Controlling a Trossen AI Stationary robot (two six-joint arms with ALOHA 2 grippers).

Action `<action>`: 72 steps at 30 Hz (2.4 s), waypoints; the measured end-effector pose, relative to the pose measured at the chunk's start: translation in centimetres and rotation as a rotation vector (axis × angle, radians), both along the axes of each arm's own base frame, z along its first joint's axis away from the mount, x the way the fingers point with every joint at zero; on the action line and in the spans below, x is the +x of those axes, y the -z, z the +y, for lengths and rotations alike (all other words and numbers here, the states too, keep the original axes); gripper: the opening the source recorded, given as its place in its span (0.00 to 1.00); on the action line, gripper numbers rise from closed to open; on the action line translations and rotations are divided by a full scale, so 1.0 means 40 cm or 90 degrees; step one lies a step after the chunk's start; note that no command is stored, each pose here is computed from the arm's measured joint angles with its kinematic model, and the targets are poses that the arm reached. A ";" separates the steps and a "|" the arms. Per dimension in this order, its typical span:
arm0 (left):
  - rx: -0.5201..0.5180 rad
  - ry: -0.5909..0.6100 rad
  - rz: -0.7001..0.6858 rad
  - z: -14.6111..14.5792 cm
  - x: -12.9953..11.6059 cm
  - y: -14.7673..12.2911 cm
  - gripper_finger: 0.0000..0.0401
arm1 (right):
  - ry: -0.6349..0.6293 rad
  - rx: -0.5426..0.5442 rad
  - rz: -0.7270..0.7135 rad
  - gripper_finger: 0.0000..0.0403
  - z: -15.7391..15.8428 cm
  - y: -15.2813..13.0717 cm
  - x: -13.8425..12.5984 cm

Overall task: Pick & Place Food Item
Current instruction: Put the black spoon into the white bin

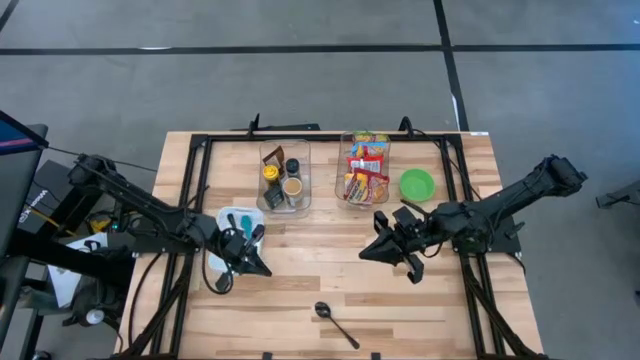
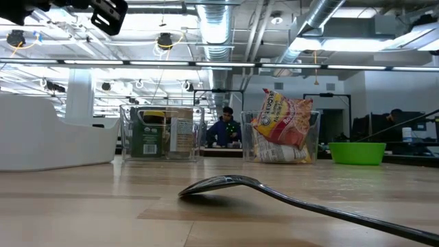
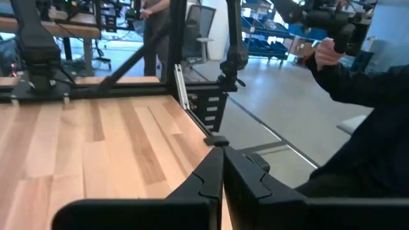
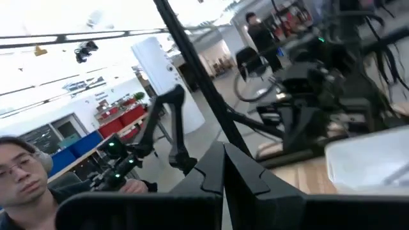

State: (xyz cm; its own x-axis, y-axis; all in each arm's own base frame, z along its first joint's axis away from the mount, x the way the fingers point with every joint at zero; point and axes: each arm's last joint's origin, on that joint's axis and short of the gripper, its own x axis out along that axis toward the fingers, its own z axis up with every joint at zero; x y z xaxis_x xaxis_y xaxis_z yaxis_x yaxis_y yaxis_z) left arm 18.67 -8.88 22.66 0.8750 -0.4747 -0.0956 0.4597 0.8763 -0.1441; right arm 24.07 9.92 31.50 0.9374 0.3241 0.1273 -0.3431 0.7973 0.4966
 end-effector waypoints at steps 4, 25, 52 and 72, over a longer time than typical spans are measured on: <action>0.004 0.005 0.008 -0.006 0.004 0.008 0.01 | 0.034 -0.001 0.041 0.00 -0.011 0.015 0.007; 0.002 0.005 0.005 -0.006 0.004 0.007 0.01 | 0.103 0.065 0.319 0.00 0.052 0.237 0.122; 0.002 0.004 0.003 -0.006 0.004 0.007 0.01 | 0.248 -0.159 0.705 0.00 0.322 0.192 0.333; 0.001 0.004 0.002 -0.006 0.004 0.006 0.01 | 0.207 -0.123 0.844 0.00 0.446 0.292 0.357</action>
State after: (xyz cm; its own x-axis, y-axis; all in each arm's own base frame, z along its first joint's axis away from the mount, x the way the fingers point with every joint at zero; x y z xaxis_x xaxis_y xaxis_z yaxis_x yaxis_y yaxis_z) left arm 18.81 -9.12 22.43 0.8715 -0.4804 -0.0987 0.4651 0.8734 -0.1446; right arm 38.34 27.74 19.81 0.3568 -0.0208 -0.9339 0.5092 0.8425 0.1758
